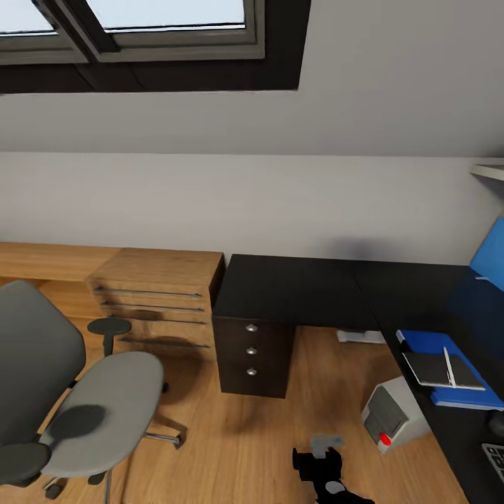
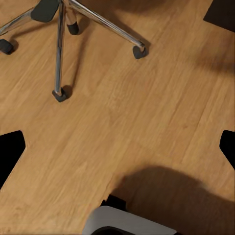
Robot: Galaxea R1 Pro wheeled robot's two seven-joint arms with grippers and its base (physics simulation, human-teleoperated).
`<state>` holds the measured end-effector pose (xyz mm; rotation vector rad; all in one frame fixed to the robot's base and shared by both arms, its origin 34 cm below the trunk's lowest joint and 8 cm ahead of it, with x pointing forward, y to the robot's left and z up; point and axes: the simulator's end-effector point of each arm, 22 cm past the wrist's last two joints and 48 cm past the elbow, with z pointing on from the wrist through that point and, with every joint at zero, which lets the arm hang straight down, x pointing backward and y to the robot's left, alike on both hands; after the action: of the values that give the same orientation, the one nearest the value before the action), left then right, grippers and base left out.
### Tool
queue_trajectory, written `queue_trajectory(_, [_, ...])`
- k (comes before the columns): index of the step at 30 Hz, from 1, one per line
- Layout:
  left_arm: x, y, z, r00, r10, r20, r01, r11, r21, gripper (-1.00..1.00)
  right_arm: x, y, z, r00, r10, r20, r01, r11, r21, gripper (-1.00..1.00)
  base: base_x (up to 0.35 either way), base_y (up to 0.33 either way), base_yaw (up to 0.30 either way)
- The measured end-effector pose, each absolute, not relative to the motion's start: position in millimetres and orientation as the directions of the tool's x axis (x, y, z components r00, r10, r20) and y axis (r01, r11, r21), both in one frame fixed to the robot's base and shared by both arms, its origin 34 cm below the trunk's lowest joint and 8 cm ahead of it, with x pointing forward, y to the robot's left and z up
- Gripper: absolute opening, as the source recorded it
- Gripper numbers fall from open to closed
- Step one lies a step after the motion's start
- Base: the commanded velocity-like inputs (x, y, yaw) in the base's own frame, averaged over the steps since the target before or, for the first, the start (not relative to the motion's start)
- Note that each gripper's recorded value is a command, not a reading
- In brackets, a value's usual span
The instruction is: In the bedroom, organize the workspace by keeping the computer under the desk, ensuring the monitor is on the desk, placing the keyboard on the desk next to the monitor, placing the mouse on the desk next to the keyboard, moving the folder from the swivel chair onto the desk next to the mouse, stacking the notebook on top of the folder with the pen on top of the notebook, and positioning the swivel chair next to the desk.
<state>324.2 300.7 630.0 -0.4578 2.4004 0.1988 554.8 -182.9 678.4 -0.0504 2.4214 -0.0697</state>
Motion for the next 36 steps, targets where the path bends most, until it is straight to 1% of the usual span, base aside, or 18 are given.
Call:
queue_trajectory(3, [324.2,300.8,630.0,-0.709,-0.272,-0.65,-0.376,0.926,0.022,1.0,538.8,-182.2,670.8,-0.76,-0.055,-0.648,-0.025,0.998,-0.055,1.0,-0.016,0.207,0.0])
queue_trajectory(8, [325.1,300.5,630.7,-0.707,-0.271,-0.654,-0.375,0.927,0.021,1.0,524.0,-182.4,663.9,-0.771,-0.054,-0.635,-0.028,0.998,-0.052,1.0,-0.004,0.053,0.027])
queue_trajectory(9, [324.4,300.0,630.3,-0.708,-0.273,-0.651,-0.376,0.926,0.02,1.0,504.4,-191.3,654.6,-0.787,-0.055,-0.615,-0.024,0.998,-0.059,1.0,0.0,0.002,0.156])
queue_trajectory(23, [326.1,299.5,631.2,-0.706,-0.275,-0.653,-0.377,0.926,0.017,1.0,507.0,-187.5,659.0,-0.773,-0.058,-0.631,-0.029,0.998,-0.056,1.0,0.0,0.0,0.221])
queue_trajectory(31, [327.7,301.9,632.3,-0.702,-0.274,-0.658,-0.378,0.926,0.018,1.0,510.8,-185.5,663.4,-0.757,-0.057,-0.651,-0.03,0.998,-0.053,1.0,-0.008,0.0,0.025])
queue_trajectory(36, [330.2,302.0,633.7,-0.697,-0.274,-0.663,-0.379,0.925,0.016,1.0,508.8,-181.7,664.5,-0.755,-0.058,-0.653,-0.035,0.998,-0.049,1.0,-0.116,0.0,0.001])
